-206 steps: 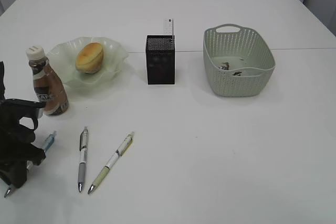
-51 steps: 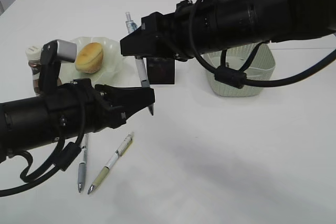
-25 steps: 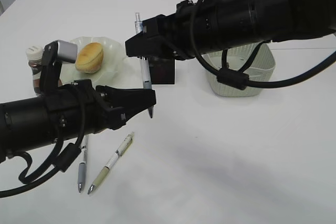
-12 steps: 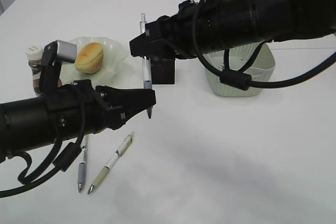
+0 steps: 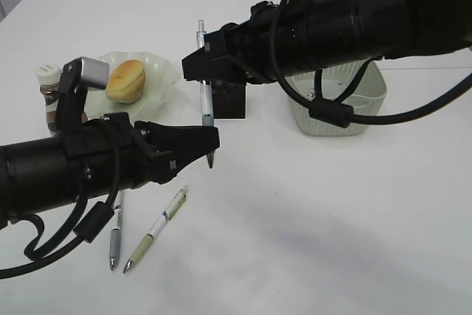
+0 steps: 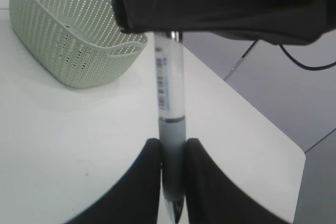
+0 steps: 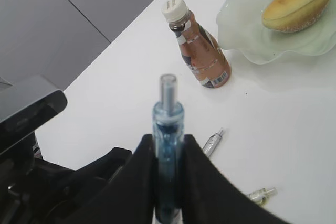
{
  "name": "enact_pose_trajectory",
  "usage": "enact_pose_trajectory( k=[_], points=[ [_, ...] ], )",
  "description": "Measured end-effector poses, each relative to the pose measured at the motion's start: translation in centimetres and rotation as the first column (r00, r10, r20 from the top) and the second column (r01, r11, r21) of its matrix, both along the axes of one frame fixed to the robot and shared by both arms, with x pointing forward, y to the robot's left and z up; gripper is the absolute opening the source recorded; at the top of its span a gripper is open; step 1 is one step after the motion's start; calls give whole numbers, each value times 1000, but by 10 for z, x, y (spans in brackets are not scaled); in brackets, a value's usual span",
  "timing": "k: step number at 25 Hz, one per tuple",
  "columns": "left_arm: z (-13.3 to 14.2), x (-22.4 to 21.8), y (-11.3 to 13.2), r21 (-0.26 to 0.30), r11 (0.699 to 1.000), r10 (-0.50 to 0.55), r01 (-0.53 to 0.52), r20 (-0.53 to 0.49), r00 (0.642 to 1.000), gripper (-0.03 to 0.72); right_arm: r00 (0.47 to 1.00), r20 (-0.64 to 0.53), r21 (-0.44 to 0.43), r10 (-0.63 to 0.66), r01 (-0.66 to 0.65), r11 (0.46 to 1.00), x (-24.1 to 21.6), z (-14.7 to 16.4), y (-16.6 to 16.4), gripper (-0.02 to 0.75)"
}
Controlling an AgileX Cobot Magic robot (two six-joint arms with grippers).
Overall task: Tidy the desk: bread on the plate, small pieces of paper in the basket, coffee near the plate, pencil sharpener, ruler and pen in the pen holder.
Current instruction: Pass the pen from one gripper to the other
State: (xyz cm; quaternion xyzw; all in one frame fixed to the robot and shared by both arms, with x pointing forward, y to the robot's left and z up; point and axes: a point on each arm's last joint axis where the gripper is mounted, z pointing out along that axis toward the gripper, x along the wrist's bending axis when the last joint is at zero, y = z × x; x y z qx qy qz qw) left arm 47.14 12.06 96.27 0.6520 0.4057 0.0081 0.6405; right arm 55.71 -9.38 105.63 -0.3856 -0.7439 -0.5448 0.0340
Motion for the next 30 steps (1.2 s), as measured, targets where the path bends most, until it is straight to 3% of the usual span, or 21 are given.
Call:
enact_pose_trajectory(
  k=[11,20,30],
  points=[
    [0,0,0,7,1000,-7,7,11,1000,199,1000,-27,21,14,-13,1000,-2,0,1,107],
    [0,4,3,-24,998,57,-58,-39,998,474,999,-29,16,28,-27,1000,-3,0,2,106],
    [-2,0,0,-11,1000,7,-7,-50,999,498,997,65,-52,-49,53,997,6,-2,-4,106]
  ],
)
